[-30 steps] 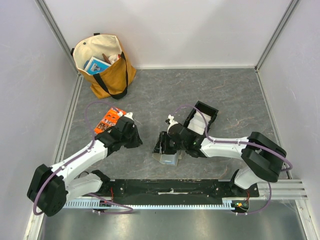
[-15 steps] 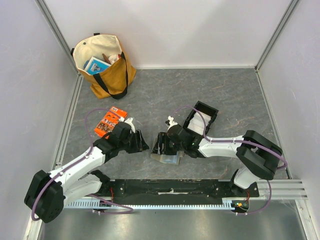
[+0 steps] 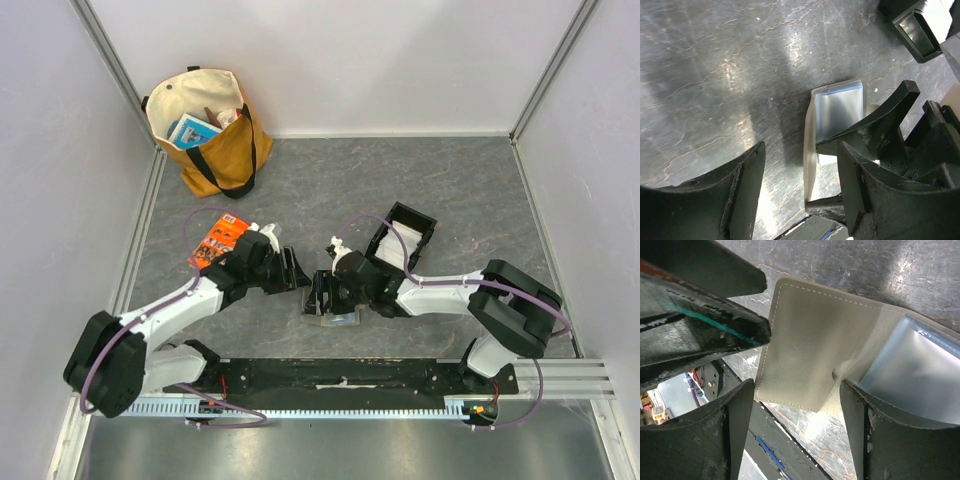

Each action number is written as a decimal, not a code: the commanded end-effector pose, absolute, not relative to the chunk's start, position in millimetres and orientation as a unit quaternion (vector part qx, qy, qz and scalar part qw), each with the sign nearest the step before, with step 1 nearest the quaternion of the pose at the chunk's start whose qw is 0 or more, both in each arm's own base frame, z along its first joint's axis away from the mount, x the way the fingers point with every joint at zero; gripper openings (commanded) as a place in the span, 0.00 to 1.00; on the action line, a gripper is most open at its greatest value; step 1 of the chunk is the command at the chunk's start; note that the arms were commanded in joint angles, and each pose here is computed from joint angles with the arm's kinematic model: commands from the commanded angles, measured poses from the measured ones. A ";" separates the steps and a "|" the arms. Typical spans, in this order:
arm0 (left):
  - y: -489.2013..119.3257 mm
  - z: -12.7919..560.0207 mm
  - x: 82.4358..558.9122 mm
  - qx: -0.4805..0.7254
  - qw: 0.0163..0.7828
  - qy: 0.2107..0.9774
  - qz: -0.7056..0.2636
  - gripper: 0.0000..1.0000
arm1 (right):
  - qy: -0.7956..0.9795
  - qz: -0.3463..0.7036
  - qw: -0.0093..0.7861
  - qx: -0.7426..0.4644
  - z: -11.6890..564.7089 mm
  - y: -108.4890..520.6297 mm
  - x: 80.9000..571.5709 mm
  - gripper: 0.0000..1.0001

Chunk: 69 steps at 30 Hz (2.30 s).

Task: Put the credit cards into the card holder
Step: Open the card holder at the center of the board.

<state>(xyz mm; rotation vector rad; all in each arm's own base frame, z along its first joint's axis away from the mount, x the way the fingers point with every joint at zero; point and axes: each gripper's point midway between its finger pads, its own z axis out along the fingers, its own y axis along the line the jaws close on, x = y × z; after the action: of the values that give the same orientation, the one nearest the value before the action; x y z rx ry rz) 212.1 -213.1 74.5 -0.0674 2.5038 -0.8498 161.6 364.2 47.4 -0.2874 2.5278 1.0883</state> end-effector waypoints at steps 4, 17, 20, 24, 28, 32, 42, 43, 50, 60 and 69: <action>-242.2 86.2 216.8 0.004 0.225 0.899 -0.375 0.59 | 0.890 0.393 0.196 -0.120 50.1 362.1 157.8 0.76; -230.2 68.4 209.4 0.023 0.214 0.916 -0.339 0.02 | 0.877 0.385 0.270 -0.097 89.4 342.4 174.4 0.71; -228.6 69.5 211.3 0.030 0.217 0.918 -0.331 0.02 | 0.888 0.342 0.301 -0.063 88.9 317.4 188.1 0.63; -228.5 71.6 209.8 0.032 0.219 0.916 -0.334 0.02 | 0.909 0.302 0.284 -0.044 72.7 298.7 188.7 0.59; -227.6 70.5 208.8 0.031 0.218 0.917 -0.333 0.02 | 0.922 0.273 0.273 -0.021 58.2 287.1 189.0 0.54; -225.3 66.9 207.3 0.027 0.217 0.919 -0.328 0.02 | 0.932 0.256 0.258 -0.010 47.5 280.1 184.8 0.53; -223.9 64.3 205.1 0.023 0.213 0.920 -0.328 0.02 | 0.935 0.261 0.239 0.000 35.1 277.7 176.0 0.56; -223.9 64.3 205.1 0.023 0.213 0.920 -0.328 0.02 | 0.936 0.264 0.234 -0.002 33.2 279.3 174.5 0.56; -223.8 63.4 204.5 0.021 0.213 0.920 -0.329 0.02 | 0.922 0.312 0.228 -0.005 40.6 299.3 174.7 0.49; -223.0 60.8 202.6 0.015 0.210 0.920 -0.330 0.02 | 0.921 0.305 0.242 -0.035 64.3 306.8 178.1 0.42; -222.8 62.2 203.6 0.010 0.214 0.920 -0.329 0.02 | 0.900 0.354 0.246 -0.064 94.0 335.1 173.3 0.38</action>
<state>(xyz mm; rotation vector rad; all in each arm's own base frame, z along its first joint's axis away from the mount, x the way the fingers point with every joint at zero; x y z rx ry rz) 205.1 -221.7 60.4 0.0196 2.5634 -0.9023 167.6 302.9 52.5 -0.1354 2.5663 0.7946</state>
